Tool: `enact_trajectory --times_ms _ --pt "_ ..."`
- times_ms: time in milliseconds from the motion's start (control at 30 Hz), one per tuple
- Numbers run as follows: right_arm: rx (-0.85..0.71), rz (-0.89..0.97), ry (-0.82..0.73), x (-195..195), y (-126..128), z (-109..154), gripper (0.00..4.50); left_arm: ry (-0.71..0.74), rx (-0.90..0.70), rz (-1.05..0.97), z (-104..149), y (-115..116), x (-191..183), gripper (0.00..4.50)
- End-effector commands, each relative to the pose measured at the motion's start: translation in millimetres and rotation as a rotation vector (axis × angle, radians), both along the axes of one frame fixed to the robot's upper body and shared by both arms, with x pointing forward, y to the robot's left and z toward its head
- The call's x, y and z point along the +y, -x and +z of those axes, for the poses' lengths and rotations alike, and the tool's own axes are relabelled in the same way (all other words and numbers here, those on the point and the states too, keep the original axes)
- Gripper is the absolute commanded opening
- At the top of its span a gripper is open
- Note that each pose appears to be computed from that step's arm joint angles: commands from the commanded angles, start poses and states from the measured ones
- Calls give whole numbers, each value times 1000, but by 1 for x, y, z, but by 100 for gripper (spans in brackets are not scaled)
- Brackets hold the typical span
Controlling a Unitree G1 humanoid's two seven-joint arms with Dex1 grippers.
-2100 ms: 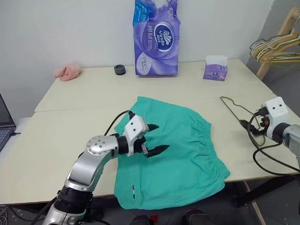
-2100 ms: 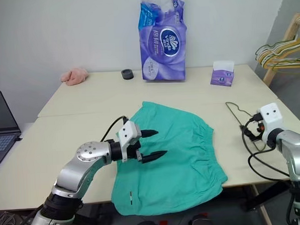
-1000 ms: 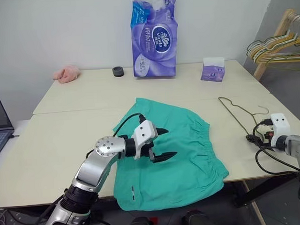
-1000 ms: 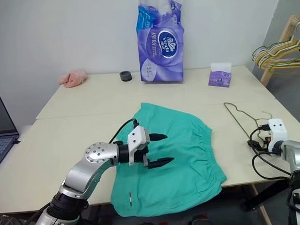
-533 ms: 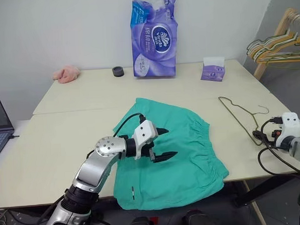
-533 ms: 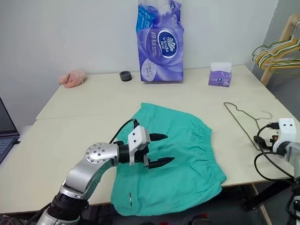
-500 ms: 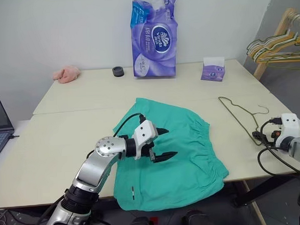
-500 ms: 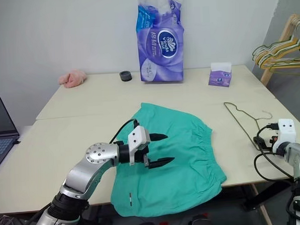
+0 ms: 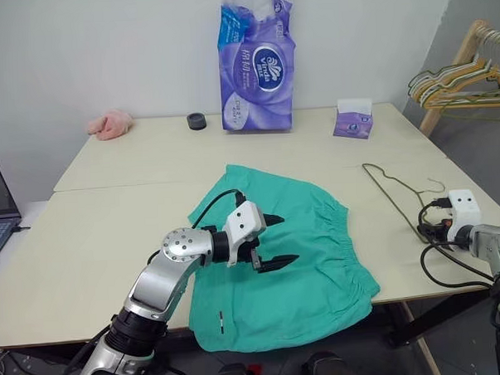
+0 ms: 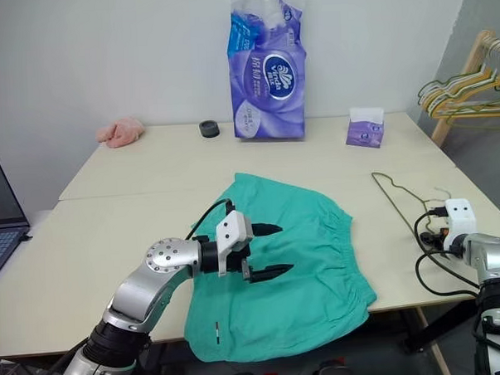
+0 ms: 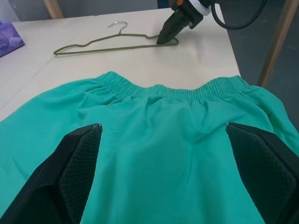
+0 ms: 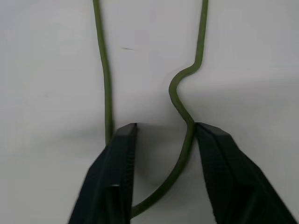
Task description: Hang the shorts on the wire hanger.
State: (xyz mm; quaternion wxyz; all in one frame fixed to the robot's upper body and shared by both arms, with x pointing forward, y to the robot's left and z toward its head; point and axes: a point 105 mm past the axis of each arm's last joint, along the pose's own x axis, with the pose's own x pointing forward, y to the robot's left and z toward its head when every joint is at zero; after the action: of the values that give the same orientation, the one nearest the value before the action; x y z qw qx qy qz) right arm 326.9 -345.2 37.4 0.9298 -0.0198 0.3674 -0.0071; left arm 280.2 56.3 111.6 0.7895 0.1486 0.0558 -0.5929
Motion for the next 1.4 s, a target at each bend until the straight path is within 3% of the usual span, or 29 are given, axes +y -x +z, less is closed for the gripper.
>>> enact_trajectory --times_ms 33,100,133,267,467,667,867,1067,1167,1400 --pt "105 -38 47 -6 17 -29 71 14 -49 -11 10 0 -4 450" --pt "92 -39 59 -6 16 -28 11 15 -46 -8 10 0 -3 450" --pt "83 -26 83 -7 15 -26 2 17 -45 -6 10 0 -3 450" --pt "16 7 156 -7 8 -13 2 25 -37 13 10 -2 -1 450" --pt "-147 125 340 0 -6 28 2 61 -21 105 17 -19 11 450" --pt "-341 436 630 48 -6 75 2 98 13 180 31 -40 38 450" --pt "-505 607 682 99 -5 93 2 250 119 336 56 -76 73 450" --pt "-663 794 876 136 -3 106 2 267 173 411 61 -97 103 450" --pt "-715 852 953 143 -2 110 2 250 215 390 59 -96 106 450" --pt "-836 981 1063 165 2 121 2 80 378 231 21 -66 102 450"
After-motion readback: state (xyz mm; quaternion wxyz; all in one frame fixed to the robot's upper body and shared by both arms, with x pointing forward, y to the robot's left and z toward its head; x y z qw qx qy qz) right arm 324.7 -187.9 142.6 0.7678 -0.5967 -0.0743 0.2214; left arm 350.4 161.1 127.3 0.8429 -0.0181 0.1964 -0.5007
